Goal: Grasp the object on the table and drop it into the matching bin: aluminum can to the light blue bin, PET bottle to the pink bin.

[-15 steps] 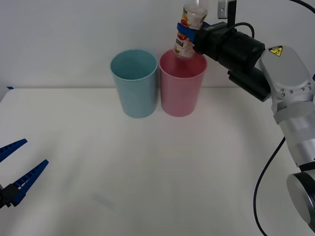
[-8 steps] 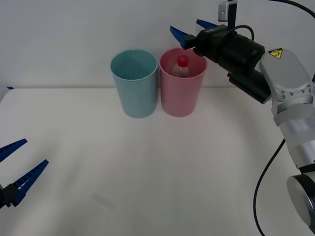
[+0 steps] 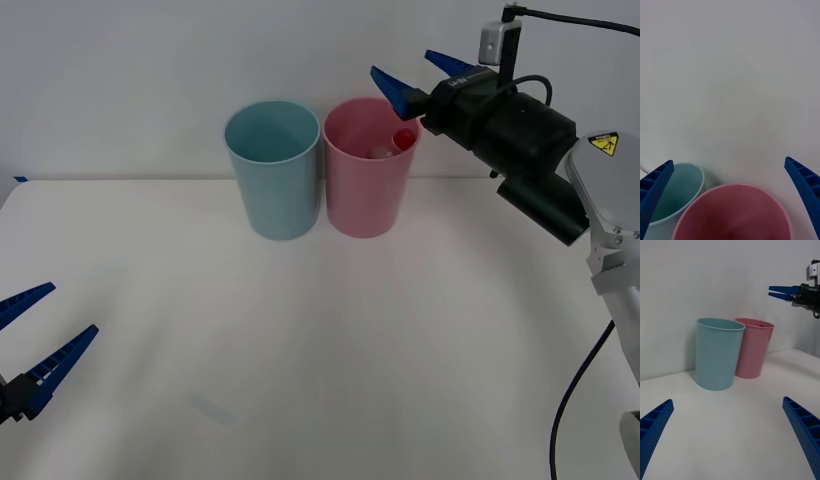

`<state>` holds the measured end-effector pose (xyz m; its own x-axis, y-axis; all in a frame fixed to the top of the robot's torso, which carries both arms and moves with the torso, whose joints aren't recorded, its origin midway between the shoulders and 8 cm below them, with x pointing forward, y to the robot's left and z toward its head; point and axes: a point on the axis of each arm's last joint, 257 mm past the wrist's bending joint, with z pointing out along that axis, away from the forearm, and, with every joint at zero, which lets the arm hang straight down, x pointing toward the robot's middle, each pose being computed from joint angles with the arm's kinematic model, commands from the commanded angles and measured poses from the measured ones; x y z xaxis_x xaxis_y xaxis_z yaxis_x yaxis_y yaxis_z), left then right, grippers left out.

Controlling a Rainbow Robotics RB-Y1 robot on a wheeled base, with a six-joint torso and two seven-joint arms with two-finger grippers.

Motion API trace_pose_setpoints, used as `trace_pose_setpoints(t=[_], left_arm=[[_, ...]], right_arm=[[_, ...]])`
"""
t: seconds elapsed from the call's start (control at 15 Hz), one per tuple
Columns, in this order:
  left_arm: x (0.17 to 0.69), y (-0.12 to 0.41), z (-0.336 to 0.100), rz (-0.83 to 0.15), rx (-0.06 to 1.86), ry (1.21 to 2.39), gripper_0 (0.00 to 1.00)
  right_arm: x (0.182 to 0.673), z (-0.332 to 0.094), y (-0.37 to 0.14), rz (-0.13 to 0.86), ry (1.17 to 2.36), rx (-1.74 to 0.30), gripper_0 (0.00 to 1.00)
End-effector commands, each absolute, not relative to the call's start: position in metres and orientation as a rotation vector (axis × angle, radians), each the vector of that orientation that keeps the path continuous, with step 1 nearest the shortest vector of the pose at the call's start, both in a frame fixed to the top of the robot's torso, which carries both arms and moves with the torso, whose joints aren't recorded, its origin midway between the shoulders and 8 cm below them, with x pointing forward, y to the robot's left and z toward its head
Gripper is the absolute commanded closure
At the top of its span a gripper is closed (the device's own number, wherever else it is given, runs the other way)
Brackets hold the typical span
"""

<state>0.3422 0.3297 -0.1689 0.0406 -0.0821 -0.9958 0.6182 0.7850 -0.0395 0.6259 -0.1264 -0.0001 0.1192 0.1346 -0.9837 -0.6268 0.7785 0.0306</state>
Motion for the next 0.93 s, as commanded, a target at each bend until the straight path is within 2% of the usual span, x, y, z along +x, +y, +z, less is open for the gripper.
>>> trace_pose_setpoints(t=[0.07,0.73,0.93], left_arm=[[0.342,0.330,-0.169,-0.567,0.465,1.441,0.00],[0.342,0.330,-0.169,-0.567,0.465,1.441,0.00],[0.342,0.330,-0.169,-0.567,0.465,1.441,0.00]], right_arm=[[0.609,-0.005,-0.146,0.572,1.338,-0.442,0.00],[0.506,-0.063,-0.242,0.510,1.403,-0.466,0.00],[0.478,-0.084,-0.267,0.434,1.412,-0.510,0.00]])
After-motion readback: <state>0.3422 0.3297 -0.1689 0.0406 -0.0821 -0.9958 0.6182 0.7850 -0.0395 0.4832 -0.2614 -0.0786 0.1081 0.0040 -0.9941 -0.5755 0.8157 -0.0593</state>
